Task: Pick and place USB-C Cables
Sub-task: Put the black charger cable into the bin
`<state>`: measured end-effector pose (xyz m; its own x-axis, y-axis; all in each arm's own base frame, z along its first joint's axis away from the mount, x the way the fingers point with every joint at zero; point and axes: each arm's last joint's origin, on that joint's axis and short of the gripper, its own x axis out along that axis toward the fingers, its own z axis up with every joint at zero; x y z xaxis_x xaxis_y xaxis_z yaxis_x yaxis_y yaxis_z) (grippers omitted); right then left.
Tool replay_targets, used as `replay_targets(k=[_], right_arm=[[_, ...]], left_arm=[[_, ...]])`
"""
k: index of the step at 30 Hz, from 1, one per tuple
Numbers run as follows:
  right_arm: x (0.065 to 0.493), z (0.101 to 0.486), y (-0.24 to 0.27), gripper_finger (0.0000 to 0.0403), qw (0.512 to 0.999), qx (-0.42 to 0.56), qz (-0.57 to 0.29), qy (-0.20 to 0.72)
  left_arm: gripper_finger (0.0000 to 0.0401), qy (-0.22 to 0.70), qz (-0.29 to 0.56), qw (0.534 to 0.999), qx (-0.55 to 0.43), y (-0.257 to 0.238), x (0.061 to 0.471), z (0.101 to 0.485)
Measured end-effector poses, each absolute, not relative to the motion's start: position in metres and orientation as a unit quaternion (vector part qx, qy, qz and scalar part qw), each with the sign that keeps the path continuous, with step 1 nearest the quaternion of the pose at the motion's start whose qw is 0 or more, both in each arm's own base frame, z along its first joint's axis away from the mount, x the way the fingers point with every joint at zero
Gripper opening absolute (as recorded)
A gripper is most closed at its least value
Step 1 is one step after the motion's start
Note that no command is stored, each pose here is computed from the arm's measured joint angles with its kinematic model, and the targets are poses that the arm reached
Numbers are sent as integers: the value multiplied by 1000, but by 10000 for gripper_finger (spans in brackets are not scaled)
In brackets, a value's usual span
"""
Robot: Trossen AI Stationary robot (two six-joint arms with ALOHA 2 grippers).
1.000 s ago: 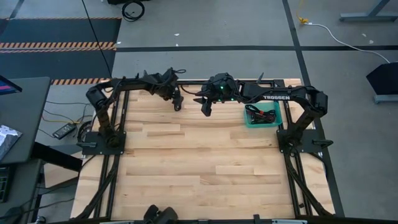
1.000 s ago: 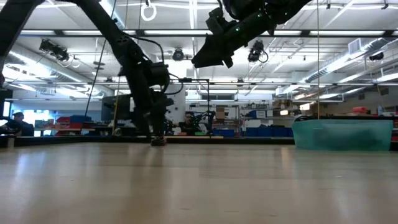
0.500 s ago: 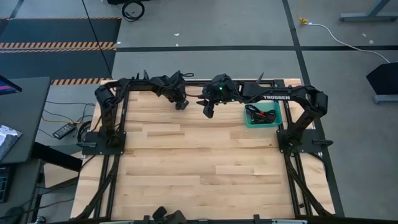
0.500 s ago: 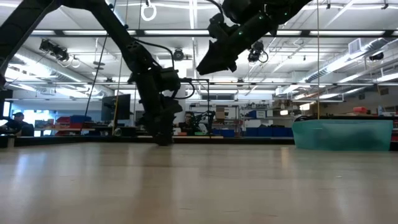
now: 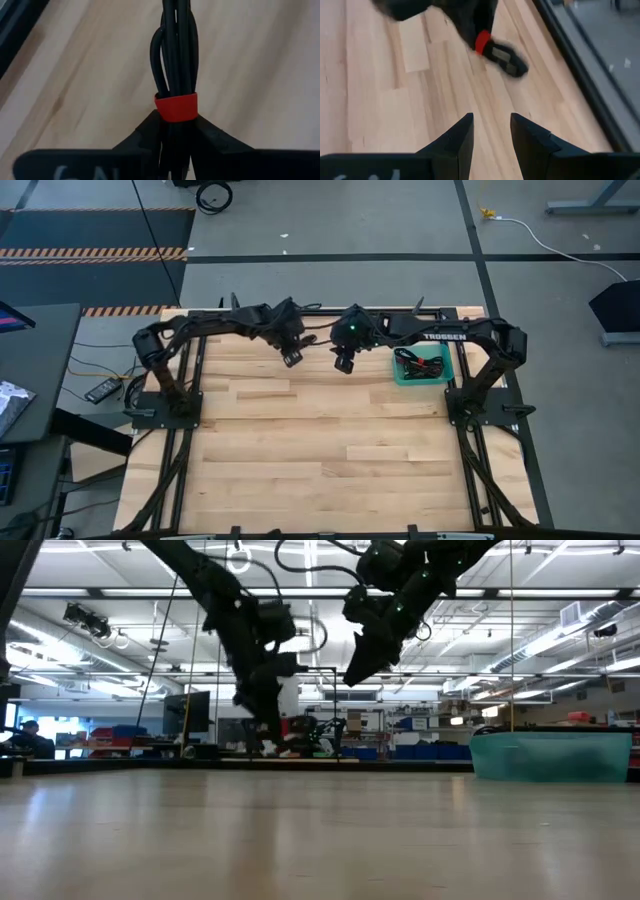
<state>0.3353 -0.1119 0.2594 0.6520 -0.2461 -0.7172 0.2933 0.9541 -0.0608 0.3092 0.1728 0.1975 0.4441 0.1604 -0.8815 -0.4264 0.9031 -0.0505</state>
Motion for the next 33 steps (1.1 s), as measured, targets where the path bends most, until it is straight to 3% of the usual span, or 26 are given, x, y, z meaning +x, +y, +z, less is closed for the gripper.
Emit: replay_targets(k=[7, 13, 19, 26, 33], right_arm=[[344, 265, -102, 135, 924, -41, -116, 362], [343, 262, -92, 144, 914, -84, -87, 388], [344, 259, -79, 203, 905, -105, -59, 407], [345, 258, -71, 279, 910, -58, -69, 404], [346, 258, -63, 279, 911, -48, -61, 406]], left_arm=[[93, 478, 127, 866, -79, 137, 323, 215], [87, 482, 104, 869, -39, 116, 332, 215], [87, 487, 96, 868, -16, 98, 337, 215], [87, 473, 93, 876, 11, 78, 345, 218], [88, 441, 101, 892, 28, 68, 352, 223]])
